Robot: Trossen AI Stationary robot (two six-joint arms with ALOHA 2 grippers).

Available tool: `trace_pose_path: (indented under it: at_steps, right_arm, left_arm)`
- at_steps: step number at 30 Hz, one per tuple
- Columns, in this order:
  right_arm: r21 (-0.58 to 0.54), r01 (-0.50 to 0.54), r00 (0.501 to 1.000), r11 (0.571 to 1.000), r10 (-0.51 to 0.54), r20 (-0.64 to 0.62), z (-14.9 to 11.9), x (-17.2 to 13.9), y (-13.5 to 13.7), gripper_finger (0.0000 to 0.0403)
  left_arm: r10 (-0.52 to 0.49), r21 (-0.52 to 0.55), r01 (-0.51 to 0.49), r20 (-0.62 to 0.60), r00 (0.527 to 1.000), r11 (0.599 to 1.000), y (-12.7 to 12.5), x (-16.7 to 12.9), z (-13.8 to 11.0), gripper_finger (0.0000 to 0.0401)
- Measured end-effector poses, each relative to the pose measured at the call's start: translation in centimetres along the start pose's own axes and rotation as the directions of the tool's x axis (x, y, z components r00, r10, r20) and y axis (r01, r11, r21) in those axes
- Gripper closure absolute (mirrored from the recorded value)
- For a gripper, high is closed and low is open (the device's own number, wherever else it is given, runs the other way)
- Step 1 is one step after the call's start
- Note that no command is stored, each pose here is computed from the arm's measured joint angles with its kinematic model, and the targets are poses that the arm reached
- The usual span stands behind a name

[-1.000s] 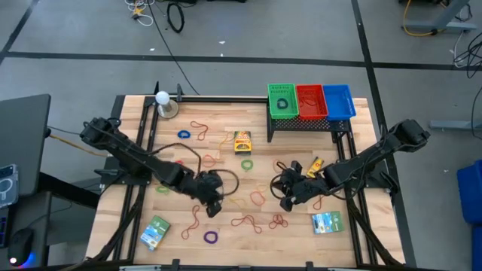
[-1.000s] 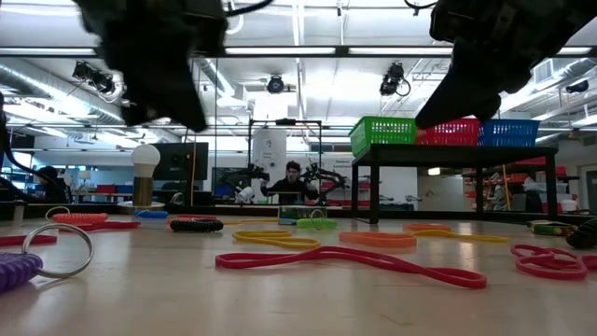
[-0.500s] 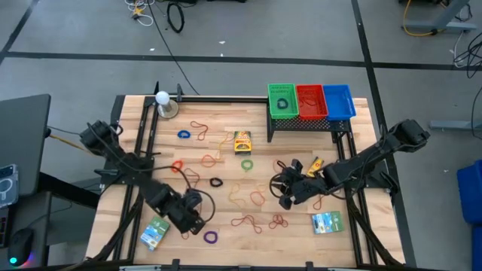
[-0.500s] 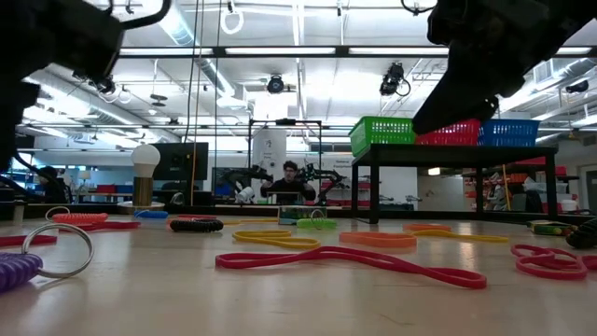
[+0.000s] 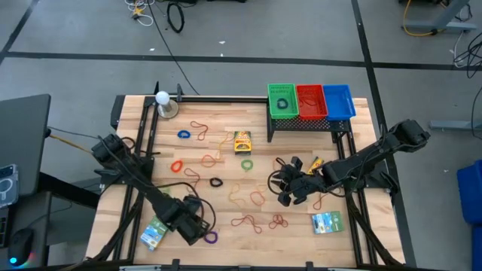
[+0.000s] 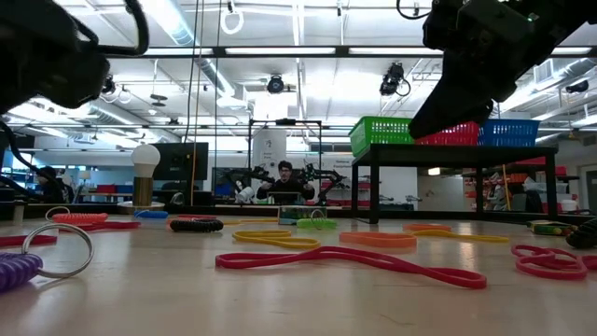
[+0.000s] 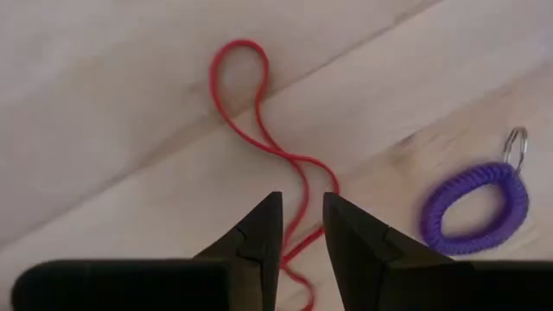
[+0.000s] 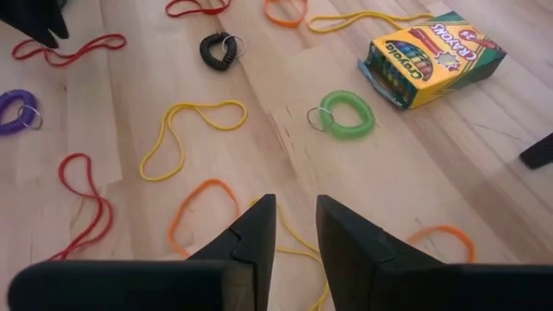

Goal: Pick & Place Office Desk Supplies
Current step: Put the red rubber band into the red bin

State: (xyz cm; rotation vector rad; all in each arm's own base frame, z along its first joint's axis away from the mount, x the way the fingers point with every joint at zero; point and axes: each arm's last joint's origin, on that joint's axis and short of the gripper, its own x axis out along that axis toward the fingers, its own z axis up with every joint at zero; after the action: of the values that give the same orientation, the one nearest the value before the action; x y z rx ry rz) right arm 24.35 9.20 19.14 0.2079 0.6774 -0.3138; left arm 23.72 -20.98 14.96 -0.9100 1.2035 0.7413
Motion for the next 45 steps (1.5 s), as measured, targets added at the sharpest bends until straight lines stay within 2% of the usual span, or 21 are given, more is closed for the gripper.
trace_pose_path:
  at_steps: [4, 12, 18, 23, 26, 29, 33, 39, 45]
  right_arm:
    - [-0.019, -0.011, 1.000, 1.000, 0.011, -0.008, 0.0, 0.0, 0.0, 0.0307]
    - [-0.086, -0.028, 0.999, 0.996, 0.026, -0.019, -0.1, 0.0, 0.1, 0.0307]
    - [-0.112, -0.047, 0.999, 0.993, 0.043, -0.032, -0.1, 0.0, 0.1, 0.0307]
    - [-0.113, -0.047, 0.999, 0.993, 0.044, -0.032, -0.1, 0.0, 0.1, 0.0307]
    - [-0.113, -0.047, 0.999, 0.992, 0.043, -0.033, -0.1, 0.0, 0.1, 0.0307]
    - [-0.136, -0.047, 0.999, 0.990, 0.043, -0.033, -0.1, 0.0, 0.1, 0.0307]
    - [-0.157, -0.048, 0.999, 0.986, 0.043, -0.033, -0.1, 0.0, 0.1, 0.0307]
    - [-0.157, -0.048, 0.999, 0.986, 0.043, -0.033, -0.1, 0.0, 0.1, 0.0307]
    - [-0.155, -0.048, 0.999, 0.987, 0.043, -0.032, -0.1, 0.0, 0.1, 0.0307]
  left_arm:
    - [0.004, -0.106, -0.003, 0.013, 1.000, 0.994, -0.2, 0.2, 0.1, 0.0307]
    - [0.017, -0.230, -0.014, 0.010, 1.000, 0.973, -0.4, 0.6, 1.3, 0.0307]
    - [0.063, -0.272, -0.072, -0.040, 0.997, 0.960, -0.6, 1.7, 2.2, 0.0293]
    - [0.064, -0.303, -0.077, -0.051, 0.997, 0.950, -0.7, 1.9, 2.4, 0.0259]
    - [0.052, -0.308, -0.065, -0.048, 0.997, 0.949, -0.8, 1.9, 2.4, 0.0255]
    - [0.047, -0.314, -0.062, -0.056, 0.997, 0.947, -0.8, 1.9, 2.3, 0.0275]
    - [0.049, -0.310, -0.066, -0.061, 0.997, 0.948, -0.8, 2.0, 2.3, 0.0321]
    - [0.050, -0.252, -0.068, -0.074, 0.996, 0.965, -0.8, 1.9, 2.1, 0.0388]
    - [-0.060, -0.196, 0.077, 0.091, 0.994, 0.978, -0.9, 0.0, 1.8, 0.0395]
